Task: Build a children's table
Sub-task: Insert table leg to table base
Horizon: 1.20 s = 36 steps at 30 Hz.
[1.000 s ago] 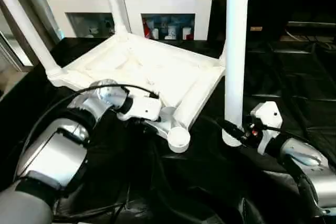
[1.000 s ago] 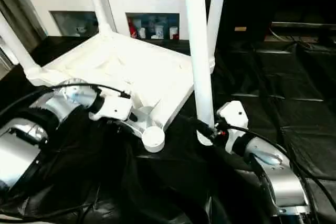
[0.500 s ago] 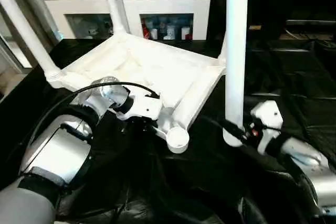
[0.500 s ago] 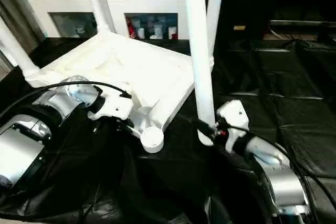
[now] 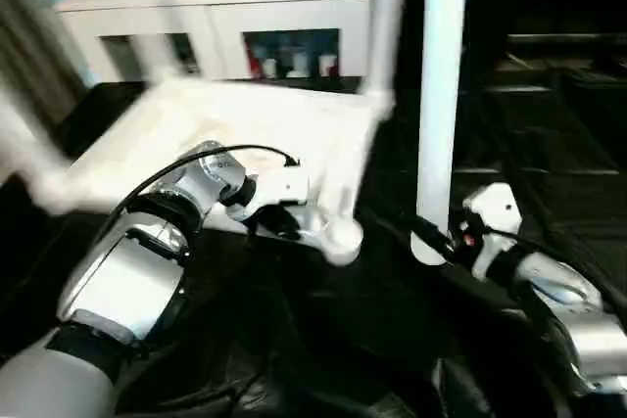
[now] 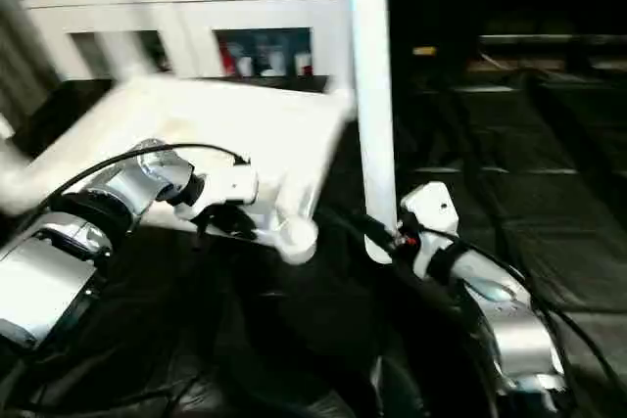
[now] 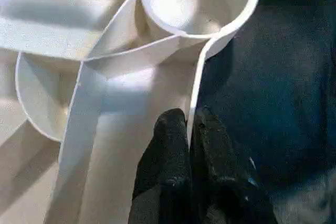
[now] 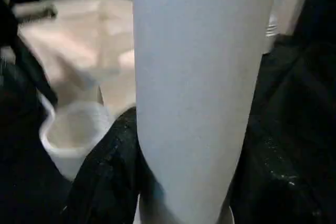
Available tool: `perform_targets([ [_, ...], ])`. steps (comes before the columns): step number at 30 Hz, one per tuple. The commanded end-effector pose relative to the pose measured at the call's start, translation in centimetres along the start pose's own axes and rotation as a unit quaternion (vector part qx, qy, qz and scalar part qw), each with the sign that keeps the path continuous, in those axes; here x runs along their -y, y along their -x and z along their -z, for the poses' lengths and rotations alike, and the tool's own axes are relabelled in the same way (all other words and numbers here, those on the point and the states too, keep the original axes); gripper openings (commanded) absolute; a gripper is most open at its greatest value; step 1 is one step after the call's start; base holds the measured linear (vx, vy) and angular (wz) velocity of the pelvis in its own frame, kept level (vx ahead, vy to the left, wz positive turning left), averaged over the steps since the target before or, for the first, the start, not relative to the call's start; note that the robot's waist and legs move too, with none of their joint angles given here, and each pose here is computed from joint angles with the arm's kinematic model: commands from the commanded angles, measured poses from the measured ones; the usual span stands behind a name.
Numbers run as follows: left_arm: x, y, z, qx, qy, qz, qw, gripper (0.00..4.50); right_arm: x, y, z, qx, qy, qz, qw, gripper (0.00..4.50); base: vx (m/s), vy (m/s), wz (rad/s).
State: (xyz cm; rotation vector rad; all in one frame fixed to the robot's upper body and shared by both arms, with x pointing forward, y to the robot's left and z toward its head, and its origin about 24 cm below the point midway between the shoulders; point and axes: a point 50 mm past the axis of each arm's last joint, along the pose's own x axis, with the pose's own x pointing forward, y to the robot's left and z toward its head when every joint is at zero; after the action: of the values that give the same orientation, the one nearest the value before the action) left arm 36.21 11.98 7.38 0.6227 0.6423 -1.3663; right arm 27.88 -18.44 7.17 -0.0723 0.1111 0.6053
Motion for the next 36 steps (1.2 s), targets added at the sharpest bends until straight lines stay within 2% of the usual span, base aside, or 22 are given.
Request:
perform_targets([
  [1,1.1,-1.3,2.0,0.011,0.06,0.003,0.998,0.0,0.2,-0.5,-0.7,0.019,-0.025,0.008,0.999,1.88,0.0,0.0,0.0],
  [2,1.1,-1.3,2.0,0.012,0.06,0.003,0.998,0.0,0.2,-0.5,-0.7,0.019,-0.025,0.008,0.999,1.88,0.0,0.0,0.0],
  [3,1.4,-2.3,1.5,0.047,0.061,-0.01,0.997,0.0,0.4,-0.9,-0.9,0.029,-0.061,0.02,0.998,1.88,0.0,0.0,0.0],
  [4,1.5,-2.5,1.3,0.059,0.062,-0.013,0.996,0.0,0.5,-1.0,-1.0,0.032,-0.071,0.023,0.997,1.88,0.0,0.0,0.0],
  [11,2.4,-5.0,0.2,0.118,0.096,-0.056,0.987,0.0,1.1,-1.6,-2.0,0.05,-0.103,0.029,0.993,1.88,0.0,0.0,0.0],
  [13,2.7,-5.3,0.1,0.121,0.09,-0.065,0.986,0.0,1.1,-1.6,-2.3,0.052,-0.106,0.025,0.993,1.88,0.0,0.0,0.0],
  [15,2.9,-5.4,0.2,0.12,0.062,-0.077,0.988,0.0,1.2,-1.6,-2.4,0.052,-0.104,0.022,0.993,1.87,0.0,0.0,0.0],
  [17,3.1,-5.2,-0.3,0.138,0.006,-0.084,0.987,0.0,1.4,-1.6,-2.5,0.05,-0.103,0.023,0.993,1.87,0.0,0.0,0.0],
  [18,3.2,-5.0,-0.5,0.147,-0.015,-0.086,0.985,0.29,1.5,-1.6,-2.5,0.05,-0.103,0.023,0.993,1.87,0.0,0.0,0.0],
  [20,3.1,-4.6,-0.7,0.157,-0.012,-0.078,0.984,0.58,1.6,-1.6,-2.6,0.049,-0.101,0.023,0.993,1.87,0.0,0.0,0.0],
  [21,3.0,-4.3,-0.7,0.16,-0.007,-0.075,0.984,0.58,1.7,-1.6,-2.6,0.049,-0.101,0.024,0.993,1.87,0.0,0.0,0.0],
  [23,2.6,-3.7,-1.0,0.181,0.021,-0.074,0.98,0.94,1.8,-1.7,-2.7,0.048,-0.1,0.024,0.994,1.87,0.0,0.0,0.0],
  [25,2.3,-3.2,-1.1,0.192,0.038,-0.081,0.977,0.94,1.8,-1.7,-2.7,0.047,-0.099,0.023,0.994,1.87,0.0,0.0,0.0],
  [28,2.3,-2.7,-0.3,0.173,0.022,-0.085,0.981,0.94,1.7,-1.7,-2.7,0.045,-0.099,0.021,0.994,1.87,0.0,0.0,0.0],
  [30,2.2,-2.5,0.4,0.164,0.029,-0.082,0.983,0.94,1.5,-1.8,-2.6,0.045,-0.099,0.019,0.994,1.87,0.0,0.0,0.0],
  [36,2.2,-2.2,1.0,0.149,0.036,-0.08,0.985,0.94,1.3,-1.8,-2.4,0.043,-0.099,0.016,0.994,1.87,0.0,0.0,0.0],
])
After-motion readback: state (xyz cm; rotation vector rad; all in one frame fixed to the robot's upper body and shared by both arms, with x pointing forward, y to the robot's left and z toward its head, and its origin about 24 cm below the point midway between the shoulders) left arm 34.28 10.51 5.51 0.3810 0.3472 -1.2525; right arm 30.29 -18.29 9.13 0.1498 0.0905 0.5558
